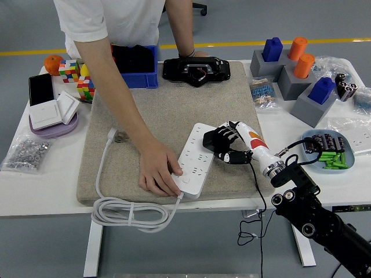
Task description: Press the white button,pick up the black plug,place it near the board,insert it into the board
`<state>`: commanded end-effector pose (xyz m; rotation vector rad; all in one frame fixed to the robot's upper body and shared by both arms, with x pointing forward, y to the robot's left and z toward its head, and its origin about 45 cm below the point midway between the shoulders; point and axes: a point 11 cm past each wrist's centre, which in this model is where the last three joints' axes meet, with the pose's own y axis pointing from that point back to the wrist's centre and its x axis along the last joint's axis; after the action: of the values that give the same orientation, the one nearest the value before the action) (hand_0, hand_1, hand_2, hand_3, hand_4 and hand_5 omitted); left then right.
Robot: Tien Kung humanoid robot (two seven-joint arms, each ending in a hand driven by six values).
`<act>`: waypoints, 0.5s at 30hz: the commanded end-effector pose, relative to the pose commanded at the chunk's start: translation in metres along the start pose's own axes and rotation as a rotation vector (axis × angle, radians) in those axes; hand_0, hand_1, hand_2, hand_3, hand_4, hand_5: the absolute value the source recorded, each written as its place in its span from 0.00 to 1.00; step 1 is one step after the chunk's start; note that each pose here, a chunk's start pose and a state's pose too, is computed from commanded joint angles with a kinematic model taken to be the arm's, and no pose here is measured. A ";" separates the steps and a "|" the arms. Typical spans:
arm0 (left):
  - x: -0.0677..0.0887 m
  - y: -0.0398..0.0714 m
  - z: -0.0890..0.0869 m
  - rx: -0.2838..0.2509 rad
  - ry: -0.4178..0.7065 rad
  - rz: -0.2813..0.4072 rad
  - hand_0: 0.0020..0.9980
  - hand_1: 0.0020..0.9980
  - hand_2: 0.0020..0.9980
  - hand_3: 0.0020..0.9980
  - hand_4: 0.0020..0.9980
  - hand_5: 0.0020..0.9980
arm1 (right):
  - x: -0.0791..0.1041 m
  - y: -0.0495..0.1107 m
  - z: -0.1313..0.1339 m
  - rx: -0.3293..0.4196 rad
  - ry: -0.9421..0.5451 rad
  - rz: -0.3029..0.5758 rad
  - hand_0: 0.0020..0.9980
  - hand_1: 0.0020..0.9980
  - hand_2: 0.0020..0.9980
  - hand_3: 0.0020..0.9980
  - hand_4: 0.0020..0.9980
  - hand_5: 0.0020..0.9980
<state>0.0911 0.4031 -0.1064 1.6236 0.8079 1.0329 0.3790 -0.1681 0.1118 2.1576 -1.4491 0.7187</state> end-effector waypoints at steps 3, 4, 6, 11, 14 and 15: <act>0.000 0.000 -0.001 0.001 0.000 -0.001 0.69 0.64 0.61 0.64 0.55 0.18 | 0.000 0.000 0.000 0.001 0.000 -0.002 0.46 0.46 0.51 0.58 0.76 0.00; 0.000 0.000 -0.001 0.001 0.000 -0.001 0.69 0.64 0.61 0.64 0.55 0.18 | 0.000 0.000 0.000 0.001 0.001 -0.001 0.46 0.46 0.51 0.58 0.76 0.00; 0.000 0.000 0.000 0.000 0.001 0.000 0.69 0.64 0.61 0.64 0.55 0.18 | 0.001 -0.001 0.000 0.002 0.002 0.002 0.46 0.46 0.51 0.58 0.79 0.00; 0.001 0.000 0.001 -0.001 -0.002 0.001 0.69 0.64 0.61 0.64 0.55 0.18 | 0.002 -0.001 0.001 0.000 0.006 0.007 0.47 0.46 0.51 0.58 0.80 0.00; 0.000 0.000 0.000 0.000 -0.003 0.001 0.69 0.64 0.61 0.64 0.55 0.18 | 0.001 0.000 0.002 -0.002 0.008 0.005 0.47 0.46 0.51 0.58 0.80 0.00; 0.000 0.000 0.000 0.000 -0.004 0.001 0.69 0.64 0.61 0.64 0.55 0.18 | 0.001 0.000 0.002 -0.002 0.009 0.004 0.47 0.46 0.51 0.58 0.80 0.00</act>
<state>0.0915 0.4034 -0.1063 1.6256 0.8052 1.0299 0.3797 -0.1699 0.1111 2.1476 -1.4499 0.7270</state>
